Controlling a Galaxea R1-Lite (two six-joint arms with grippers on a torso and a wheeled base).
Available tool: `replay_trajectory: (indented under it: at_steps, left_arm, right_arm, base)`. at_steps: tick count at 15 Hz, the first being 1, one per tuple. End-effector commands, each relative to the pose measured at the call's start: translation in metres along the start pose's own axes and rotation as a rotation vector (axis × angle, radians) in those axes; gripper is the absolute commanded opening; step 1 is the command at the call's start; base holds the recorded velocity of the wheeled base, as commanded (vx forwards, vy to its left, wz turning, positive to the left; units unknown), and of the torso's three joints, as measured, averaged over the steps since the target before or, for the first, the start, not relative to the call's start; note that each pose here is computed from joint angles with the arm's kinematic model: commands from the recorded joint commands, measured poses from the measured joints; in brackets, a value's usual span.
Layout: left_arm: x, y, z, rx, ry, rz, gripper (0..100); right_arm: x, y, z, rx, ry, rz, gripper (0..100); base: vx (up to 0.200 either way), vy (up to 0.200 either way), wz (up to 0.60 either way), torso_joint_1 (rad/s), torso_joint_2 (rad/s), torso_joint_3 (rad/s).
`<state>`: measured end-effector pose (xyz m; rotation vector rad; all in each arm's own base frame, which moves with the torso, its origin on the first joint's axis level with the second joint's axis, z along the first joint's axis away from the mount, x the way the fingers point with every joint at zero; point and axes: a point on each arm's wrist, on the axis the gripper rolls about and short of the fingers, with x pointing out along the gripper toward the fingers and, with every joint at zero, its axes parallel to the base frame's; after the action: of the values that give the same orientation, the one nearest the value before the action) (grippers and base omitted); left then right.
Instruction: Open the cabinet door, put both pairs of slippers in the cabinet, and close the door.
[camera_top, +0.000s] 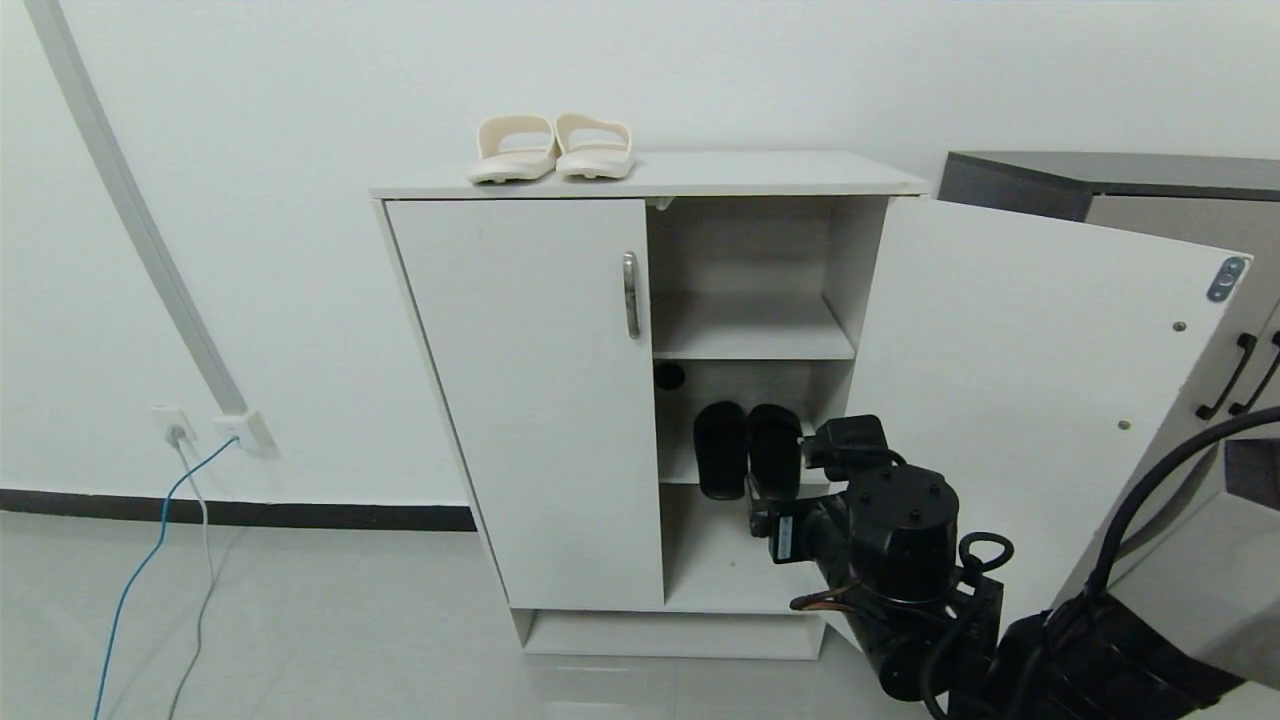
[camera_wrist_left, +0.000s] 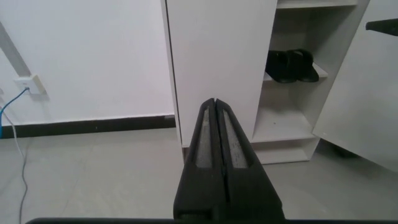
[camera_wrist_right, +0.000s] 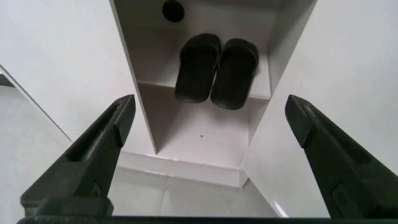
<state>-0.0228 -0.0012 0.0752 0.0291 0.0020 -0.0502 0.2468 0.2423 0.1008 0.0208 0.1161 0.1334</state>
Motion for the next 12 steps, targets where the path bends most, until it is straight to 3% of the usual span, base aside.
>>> replay_trajectory:
  at_steps: [1, 12]
  left_arm:
    - [0.0001, 0.0, 0.0, 0.0, 0.002, 0.001, 0]
    - [0.0001, 0.0001, 0.0002, -0.006, 0.0, 0.006, 0]
  right_arm:
    - [-0.0003, 0.0, -0.0008, -0.001, 0.002, 0.001, 100]
    - [-0.0034, -0.0028, -0.003, -0.009, -0.009, 0.002, 100]
  base:
    - [0.0, 0.2, 0.0, 0.002, 0.0, 0.022]
    - [0.0, 0.2, 0.0, 0.002, 0.0, 0.006]
